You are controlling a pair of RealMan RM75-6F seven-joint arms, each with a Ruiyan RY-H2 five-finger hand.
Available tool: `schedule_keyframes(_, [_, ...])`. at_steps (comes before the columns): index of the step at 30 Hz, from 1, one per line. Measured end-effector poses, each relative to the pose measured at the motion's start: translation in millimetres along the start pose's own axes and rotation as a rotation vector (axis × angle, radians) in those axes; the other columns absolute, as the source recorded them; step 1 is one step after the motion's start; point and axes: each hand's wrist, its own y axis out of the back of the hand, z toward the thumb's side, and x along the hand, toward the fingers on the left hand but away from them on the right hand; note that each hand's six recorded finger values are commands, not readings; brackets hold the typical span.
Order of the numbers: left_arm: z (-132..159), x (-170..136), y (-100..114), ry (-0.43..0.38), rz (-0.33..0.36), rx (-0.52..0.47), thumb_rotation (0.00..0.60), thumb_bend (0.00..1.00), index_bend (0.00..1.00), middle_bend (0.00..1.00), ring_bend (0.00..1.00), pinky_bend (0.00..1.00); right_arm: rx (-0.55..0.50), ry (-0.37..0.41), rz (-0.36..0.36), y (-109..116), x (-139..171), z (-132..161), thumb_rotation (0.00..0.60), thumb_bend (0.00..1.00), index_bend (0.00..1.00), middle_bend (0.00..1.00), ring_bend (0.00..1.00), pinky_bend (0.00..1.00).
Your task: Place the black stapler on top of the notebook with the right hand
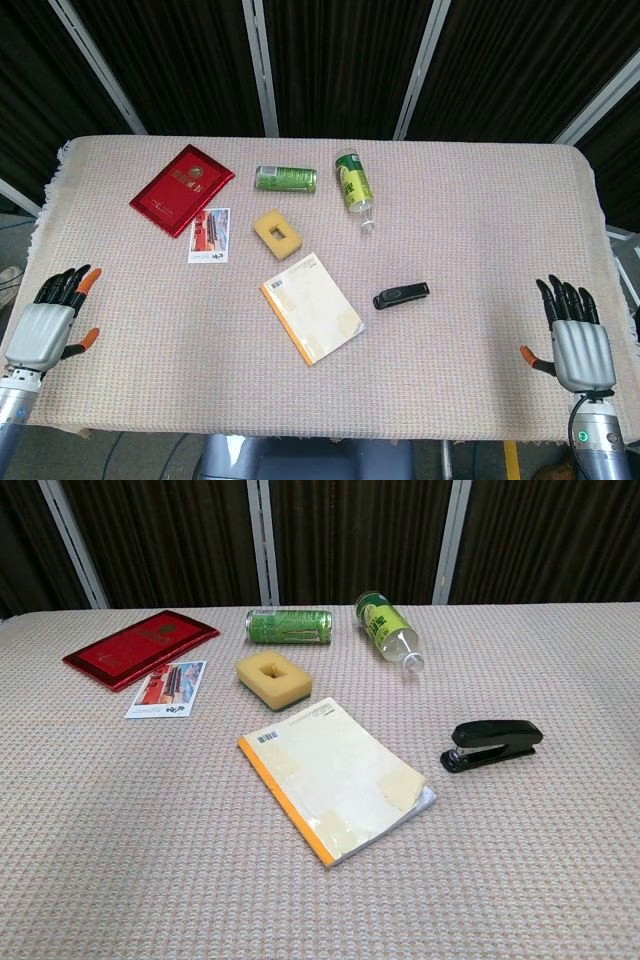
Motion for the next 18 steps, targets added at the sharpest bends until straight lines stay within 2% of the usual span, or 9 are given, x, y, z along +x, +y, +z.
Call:
schedule_keyframes(7, [0,2,-2,0.004,-0.008,0.005,0.600,0.31,0.00,0.00,0.00,0.09,0.000,-0.003,0.008,-2,-3,-1,0.600,0.13,0.00,0.00,0.00,0.00])
schedule_keyframes(14, [4,2,-2,-0.008,-0.008,0.003,0.600,0.30,0.00,0.00,0.00,0.09,-0.019,0.049,-0.015,0,-2,9,0.600,0.13,0.06,0.03,0.00,0.01])
schedule_keyframes(18, [3,2,-4,-0.010,-0.016,-0.001,0.600,0.31,0.00,0.00,0.00,0.09,-0.025,0.109,0.002,-8,-6,25,0.600,0.13,0.15,0.10,0.02,0.17])
